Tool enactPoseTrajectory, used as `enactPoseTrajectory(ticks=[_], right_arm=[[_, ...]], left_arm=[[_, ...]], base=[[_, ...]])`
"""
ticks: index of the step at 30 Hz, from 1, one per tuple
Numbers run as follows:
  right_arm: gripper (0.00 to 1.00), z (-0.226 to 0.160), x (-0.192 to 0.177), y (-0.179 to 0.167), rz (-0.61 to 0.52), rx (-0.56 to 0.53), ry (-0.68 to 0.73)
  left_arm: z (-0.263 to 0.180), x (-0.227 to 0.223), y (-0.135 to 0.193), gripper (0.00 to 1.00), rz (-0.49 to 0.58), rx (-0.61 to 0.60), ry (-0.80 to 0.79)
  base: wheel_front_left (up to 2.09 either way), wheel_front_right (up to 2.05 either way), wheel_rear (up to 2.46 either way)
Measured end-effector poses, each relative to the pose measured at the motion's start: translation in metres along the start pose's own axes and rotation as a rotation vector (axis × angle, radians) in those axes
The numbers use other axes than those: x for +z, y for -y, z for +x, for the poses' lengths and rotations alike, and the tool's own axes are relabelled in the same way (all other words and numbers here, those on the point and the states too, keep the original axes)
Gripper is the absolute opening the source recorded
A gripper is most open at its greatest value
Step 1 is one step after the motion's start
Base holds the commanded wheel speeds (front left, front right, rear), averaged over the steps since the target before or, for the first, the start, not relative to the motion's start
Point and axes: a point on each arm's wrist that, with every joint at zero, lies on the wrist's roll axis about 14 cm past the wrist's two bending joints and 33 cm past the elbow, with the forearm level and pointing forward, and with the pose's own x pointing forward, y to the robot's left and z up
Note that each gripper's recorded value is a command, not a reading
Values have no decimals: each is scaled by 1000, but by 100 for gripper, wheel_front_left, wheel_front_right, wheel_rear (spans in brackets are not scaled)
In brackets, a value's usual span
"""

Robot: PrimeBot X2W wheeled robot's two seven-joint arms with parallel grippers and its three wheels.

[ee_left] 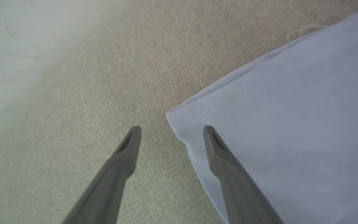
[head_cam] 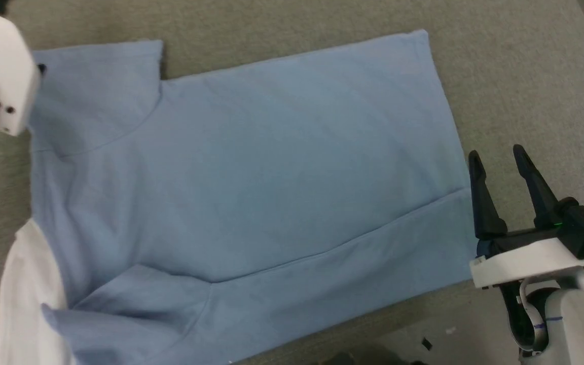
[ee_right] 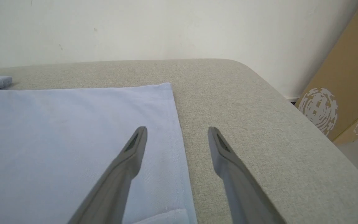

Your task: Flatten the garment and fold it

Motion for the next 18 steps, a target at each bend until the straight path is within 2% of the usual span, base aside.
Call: enactPoseTrajectory(ticks=[8,9,10,13,18], right_arm=[[100,-5,-23,18,-12,-56,-65],[100,-5,-25,20,-14,-63,-69],[100,-5,-26,23,-16,-70,-73],[100,-5,-28,26,-19,-78,-78],[100,-1,-24,26,-47,-72,-83]], left_arm=[[34,-18,9,100,-41,-70,-141],[35,-19,11,58,-50,-84,-151],[35,-19,13,0,-56,-99,-158],[34,-16,22,0,-56,-130,-141],[29,-3,15,0,-31,-64,-16]], base=[[0,0,0],[0,0,0],[0,0,0],[0,0,0],[0,0,0]])
